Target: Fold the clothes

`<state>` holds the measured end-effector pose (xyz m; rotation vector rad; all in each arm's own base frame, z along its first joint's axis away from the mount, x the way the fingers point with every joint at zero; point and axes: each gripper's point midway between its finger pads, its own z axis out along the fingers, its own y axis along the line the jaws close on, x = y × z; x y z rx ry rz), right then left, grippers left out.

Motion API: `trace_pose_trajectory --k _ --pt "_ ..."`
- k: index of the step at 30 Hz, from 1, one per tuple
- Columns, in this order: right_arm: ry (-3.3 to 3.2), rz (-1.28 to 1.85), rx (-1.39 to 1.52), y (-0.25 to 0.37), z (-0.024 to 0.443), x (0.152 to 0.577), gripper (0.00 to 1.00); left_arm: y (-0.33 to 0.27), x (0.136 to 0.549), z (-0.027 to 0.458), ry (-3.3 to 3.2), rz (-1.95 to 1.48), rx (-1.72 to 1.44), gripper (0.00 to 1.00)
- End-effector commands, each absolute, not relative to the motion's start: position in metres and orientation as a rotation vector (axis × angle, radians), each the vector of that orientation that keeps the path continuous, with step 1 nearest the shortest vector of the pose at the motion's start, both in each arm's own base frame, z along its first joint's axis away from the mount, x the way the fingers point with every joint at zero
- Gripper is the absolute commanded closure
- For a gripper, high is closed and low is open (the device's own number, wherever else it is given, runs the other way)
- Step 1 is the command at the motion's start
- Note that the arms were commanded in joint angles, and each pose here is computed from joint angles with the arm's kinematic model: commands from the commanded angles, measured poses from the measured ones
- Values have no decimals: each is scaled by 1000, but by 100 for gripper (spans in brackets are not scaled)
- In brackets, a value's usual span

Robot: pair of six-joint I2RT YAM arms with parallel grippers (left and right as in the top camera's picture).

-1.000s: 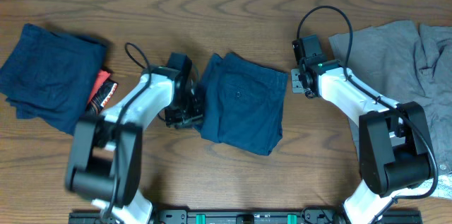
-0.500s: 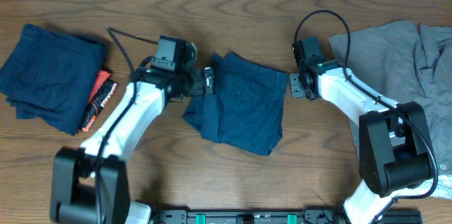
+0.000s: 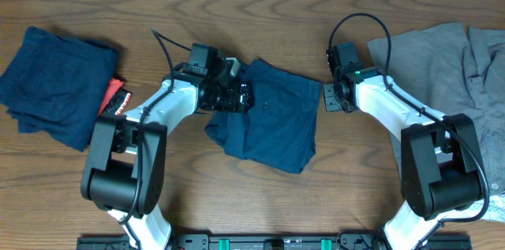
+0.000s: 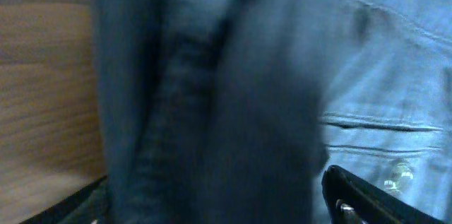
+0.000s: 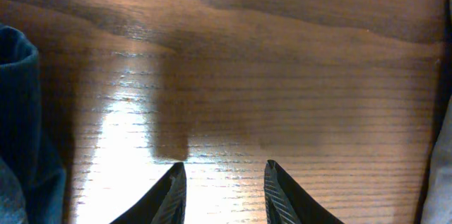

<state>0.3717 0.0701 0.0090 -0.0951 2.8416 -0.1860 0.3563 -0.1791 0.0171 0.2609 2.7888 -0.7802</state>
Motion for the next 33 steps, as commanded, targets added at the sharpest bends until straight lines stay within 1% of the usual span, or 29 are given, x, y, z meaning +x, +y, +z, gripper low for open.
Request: trace_pose_trajectory --k 1,4,5,6,10,13,16,18,21,24,26,30,33 --pt "2857 -188 -76 72 4 370 65 -205 329 5 2840 -974 330 26" --pt "2857 -187 -71 72 4 370 65 -211 330 9 2814 -1009 354 66" --pt "2857 -188 -72 72 4 370 65 -213 331 13 2798 -1028 358 81" --pt "2857 -188 -72 72 4 370 65 -213 333 17 2784 -1037 358 94" --pt "2858 -187 -67 71 3 370 66 -202 354 43 2697 -1019 327 94" --pt "2862 -188 -61 71 3 369 67 -176 379 71 2612 -946 261 94" --pt "2865 -190 -61 71 3 368 67 -131 407 104 2521 -795 148 94" --pt "2867 -192 -62 70 3 367 67 -90 423 131 2447 -668 49 94" --pt "2868 -192 -62 70 3 367 66 -27 438 173 2323 -513 -89 94" --pt "2868 -192 -61 70 3 367 66 38 440 213 2188 -393 -215 94" --pt "2868 -192 -62 70 3 367 66 79 437 231 2114 -326 -288 94" --pt "2871 -192 -62 70 3 367 66 167 428 252 1972 -153 -437 93" --pt "2886 -199 -65 69 2 363 66 221 418 254 1888 -89 -587 91"
